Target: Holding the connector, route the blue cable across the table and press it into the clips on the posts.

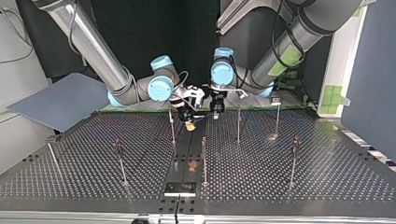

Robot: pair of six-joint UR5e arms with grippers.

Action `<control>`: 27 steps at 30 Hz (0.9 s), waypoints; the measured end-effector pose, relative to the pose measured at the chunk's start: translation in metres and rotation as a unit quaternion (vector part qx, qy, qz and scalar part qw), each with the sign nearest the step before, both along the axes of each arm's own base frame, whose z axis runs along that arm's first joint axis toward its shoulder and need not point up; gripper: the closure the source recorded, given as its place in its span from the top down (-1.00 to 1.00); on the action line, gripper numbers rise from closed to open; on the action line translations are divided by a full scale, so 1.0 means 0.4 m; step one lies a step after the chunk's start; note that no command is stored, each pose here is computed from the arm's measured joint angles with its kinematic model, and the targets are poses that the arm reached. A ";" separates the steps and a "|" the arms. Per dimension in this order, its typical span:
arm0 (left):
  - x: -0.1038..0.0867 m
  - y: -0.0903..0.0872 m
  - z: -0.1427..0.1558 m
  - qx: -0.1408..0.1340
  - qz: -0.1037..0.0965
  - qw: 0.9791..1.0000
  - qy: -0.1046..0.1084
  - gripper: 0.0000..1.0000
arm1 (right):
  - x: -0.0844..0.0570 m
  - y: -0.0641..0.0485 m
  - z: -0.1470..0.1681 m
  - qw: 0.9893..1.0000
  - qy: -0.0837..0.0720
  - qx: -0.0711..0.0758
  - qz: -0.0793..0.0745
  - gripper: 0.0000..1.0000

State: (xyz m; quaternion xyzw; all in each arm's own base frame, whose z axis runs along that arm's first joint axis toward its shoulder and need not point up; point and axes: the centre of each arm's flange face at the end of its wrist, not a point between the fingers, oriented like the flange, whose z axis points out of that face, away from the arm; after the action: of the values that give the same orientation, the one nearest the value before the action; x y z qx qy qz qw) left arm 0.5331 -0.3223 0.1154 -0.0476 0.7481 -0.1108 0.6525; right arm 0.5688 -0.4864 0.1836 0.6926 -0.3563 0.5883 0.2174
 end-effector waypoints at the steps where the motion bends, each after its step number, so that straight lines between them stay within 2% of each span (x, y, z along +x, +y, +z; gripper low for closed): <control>1: -0.002 -0.001 0.003 0.001 0.000 1.000 0.001 -1.00 | -0.001 0.000 0.001 1.000 0.000 0.000 0.000 -1.00; 4: -0.011 -0.002 0.017 0.004 0.005 1.000 0.006 -1.00 | -0.003 -0.001 0.014 1.000 0.001 -0.003 0.000 -1.00; 8: -0.021 -0.001 0.051 0.003 0.019 1.000 0.006 -1.00 | -0.008 0.000 0.062 1.000 -0.007 -0.008 -0.001 -1.00; 13: -0.038 0.004 0.102 0.005 0.036 0.999 0.006 -1.00 | -0.022 0.006 0.126 1.000 -0.015 -0.006 -0.005 -1.00; 18: -0.054 0.001 0.165 0.000 0.042 0.999 -0.004 -1.00 | -0.043 0.018 0.193 1.000 -0.016 -0.004 -0.008 -1.00; 21: -0.062 0.001 0.201 -0.004 0.042 0.999 -0.008 -1.00 | -0.060 0.028 0.220 1.000 -0.013 0.000 -0.010 -1.00; 27: -0.075 0.002 0.272 -0.012 0.040 0.999 -0.022 -1.00 | -0.105 0.047 0.248 1.000 -0.009 0.019 -0.018 -1.00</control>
State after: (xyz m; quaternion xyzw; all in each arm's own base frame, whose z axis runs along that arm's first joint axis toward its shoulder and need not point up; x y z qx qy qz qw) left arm 0.5031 -0.3217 0.2243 -0.0826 0.7300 -0.0948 0.6718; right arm 0.5266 -0.4677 0.2828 0.6844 -0.3820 0.5838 0.2116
